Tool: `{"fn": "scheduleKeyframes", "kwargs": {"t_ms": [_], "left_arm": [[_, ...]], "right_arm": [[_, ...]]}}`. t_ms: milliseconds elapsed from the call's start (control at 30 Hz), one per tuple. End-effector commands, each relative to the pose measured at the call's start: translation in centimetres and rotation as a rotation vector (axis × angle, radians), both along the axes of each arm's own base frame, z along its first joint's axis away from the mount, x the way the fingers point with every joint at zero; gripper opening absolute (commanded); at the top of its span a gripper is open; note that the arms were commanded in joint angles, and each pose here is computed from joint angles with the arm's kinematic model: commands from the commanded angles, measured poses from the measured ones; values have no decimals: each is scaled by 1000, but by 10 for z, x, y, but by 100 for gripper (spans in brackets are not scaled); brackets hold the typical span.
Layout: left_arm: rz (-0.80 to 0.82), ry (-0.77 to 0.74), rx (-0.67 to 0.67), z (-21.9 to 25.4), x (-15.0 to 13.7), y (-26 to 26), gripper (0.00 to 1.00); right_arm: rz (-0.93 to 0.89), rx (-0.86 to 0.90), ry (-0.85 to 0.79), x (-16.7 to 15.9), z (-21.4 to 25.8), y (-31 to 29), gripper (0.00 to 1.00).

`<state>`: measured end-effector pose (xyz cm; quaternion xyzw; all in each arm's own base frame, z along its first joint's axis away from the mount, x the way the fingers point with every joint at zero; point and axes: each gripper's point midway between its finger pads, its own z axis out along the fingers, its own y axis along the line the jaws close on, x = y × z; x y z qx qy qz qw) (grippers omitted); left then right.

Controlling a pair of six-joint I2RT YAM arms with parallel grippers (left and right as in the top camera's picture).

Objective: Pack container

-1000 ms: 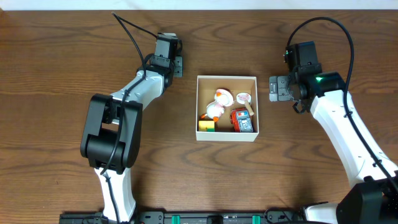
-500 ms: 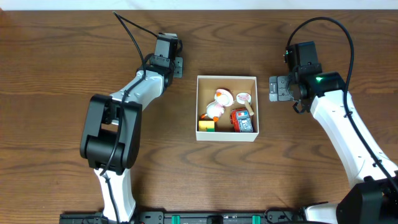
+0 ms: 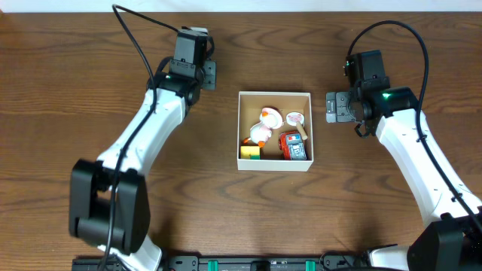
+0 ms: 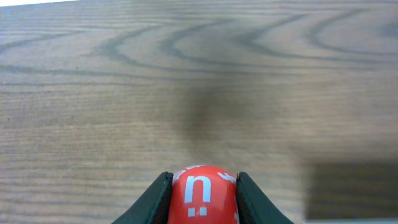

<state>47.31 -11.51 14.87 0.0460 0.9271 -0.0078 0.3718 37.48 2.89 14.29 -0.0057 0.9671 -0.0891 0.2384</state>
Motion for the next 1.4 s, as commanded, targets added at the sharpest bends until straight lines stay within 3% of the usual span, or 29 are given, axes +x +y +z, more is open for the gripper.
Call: {"fn": "scheduleKeyframes", "kwargs": {"t_ms": [0,200,433,667,867,933,967,1067,1267,1367], "left_arm": [[-111,-2,-49,25,-22,-30,6],[-307,47,-156,52,-73,-83,6],[-392,135,-127,47,-115,-108,6],[-277,161,6,37,-114,-73,6],[-43,299,-103,40,-146,-34,6],[-41,351,-113,43,-165,-28,7],[-45,379,-112,44,-176,-26,8],[-58,465,-112,41,-200,-23,33],[-40,593,-62,28,-227,-11,45],[-51,668,-78,24,-243,-13,46]], "right_arm": [[-14,6,-16,1,5,-1,99],[-14,6,-16,1,5,-1,99],[-14,6,-16,1,5,-1,99],[-14,6,-16,1,5,-1,99],[-14,6,-16,1,5,-1,99],[-14,6,-16,1,5,-1,99],[-14,6,-16,1,5,-1,99],[-14,6,-16,1,5,-1,99],[-14,6,-16,1,5,-1,99],[-14,6,-16,1,5,-1,99]]}}
